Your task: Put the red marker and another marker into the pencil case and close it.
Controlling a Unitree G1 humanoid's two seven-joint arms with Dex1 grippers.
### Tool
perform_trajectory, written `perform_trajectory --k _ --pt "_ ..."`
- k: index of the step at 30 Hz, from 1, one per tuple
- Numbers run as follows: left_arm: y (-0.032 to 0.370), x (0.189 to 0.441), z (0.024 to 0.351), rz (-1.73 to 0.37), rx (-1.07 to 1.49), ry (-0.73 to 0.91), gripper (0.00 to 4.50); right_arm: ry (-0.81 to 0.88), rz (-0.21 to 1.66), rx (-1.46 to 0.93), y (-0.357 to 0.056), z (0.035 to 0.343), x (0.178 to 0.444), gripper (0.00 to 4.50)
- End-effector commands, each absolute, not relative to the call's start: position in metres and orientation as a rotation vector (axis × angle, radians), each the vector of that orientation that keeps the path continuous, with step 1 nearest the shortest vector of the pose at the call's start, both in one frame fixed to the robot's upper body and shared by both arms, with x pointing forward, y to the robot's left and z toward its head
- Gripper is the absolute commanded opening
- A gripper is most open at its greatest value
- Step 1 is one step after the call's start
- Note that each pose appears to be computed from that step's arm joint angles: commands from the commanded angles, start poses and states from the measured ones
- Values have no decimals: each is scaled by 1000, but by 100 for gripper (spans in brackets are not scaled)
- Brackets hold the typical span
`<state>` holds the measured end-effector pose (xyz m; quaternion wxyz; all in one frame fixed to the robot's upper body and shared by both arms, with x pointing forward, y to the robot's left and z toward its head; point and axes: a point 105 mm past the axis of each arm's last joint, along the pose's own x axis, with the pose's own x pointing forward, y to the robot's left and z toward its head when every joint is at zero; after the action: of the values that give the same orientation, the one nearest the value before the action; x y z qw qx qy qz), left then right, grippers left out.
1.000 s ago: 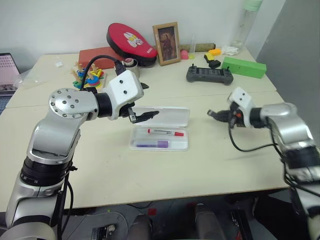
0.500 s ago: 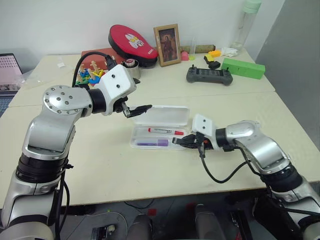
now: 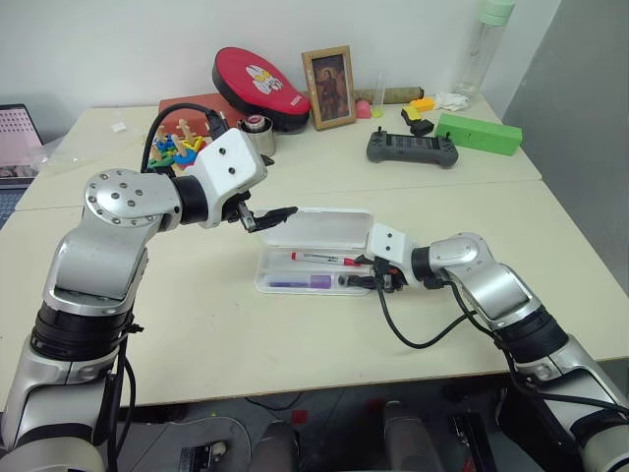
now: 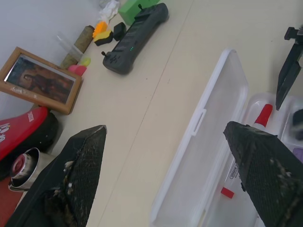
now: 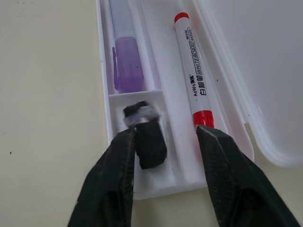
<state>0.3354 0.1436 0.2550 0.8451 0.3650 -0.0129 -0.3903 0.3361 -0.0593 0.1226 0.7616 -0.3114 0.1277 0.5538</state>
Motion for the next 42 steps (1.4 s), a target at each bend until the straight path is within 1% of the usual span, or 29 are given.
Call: perform_trajectory --k 1,2,5,7,8,11,14,17,20,25,26,27,29,32,34,36,37,41,42 --pt "146 333 267 -799 799 -73 424 200 1196 -679 -58 147 338 307" --pt "146 333 268 -796 797 -74 424 194 1194 -674 -58 150 338 337" --pt "148 335 269 -790 800 -75 424 179 1184 -664 -60 159 339 410" --pt "147 335 270 -788 795 -80 424 169 1180 -658 -61 165 339 448" --pt "147 335 270 -788 793 -82 424 167 1180 -656 -61 166 338 448" --pt "151 343 280 -727 798 -126 424 133 1161 -617 -68 188 335 448" --pt "157 351 285 -678 779 -134 424 147 1116 -653 -82 190 336 448" --pt "163 354 284 -657 779 -121 424 174 1115 -651 -96 193 331 448" --pt "165 354 285 -665 735 -116 424 185 1112 -660 -108 198 329 448" --pt "175 347 280 -687 749 -78 424 179 1036 -676 -123 205 343 448" --pt "178 346 279 -687 748 -68 424 168 1021 -677 -124 207 346 412" --pt "181 345 279 -686 742 -58 424 161 1002 -680 -126 209 351 402" --pt "184 346 279 -681 744 -52 424 143 1002 -682 -126 212 354 344" --pt "186 347 280 -670 743 -54 424 106 954 -670 -125 219 369 281" --pt "185 347 281 -672 737 -59 424 93 928 -669 -125 221 378 215" --pt "182 344 281 -690 724 -57 424 88 910 -670 -124 221 386 172" --pt "181 342 281 -697 720 -55 424 88 904 -672 -124 221 389 142" --pt "179 338 277 -726 713 -41 424 85 905 -675 -124 221 397 46" --pt "179 335 272 -744 713 -22 424 83 896 -697 -125 221 401 9"
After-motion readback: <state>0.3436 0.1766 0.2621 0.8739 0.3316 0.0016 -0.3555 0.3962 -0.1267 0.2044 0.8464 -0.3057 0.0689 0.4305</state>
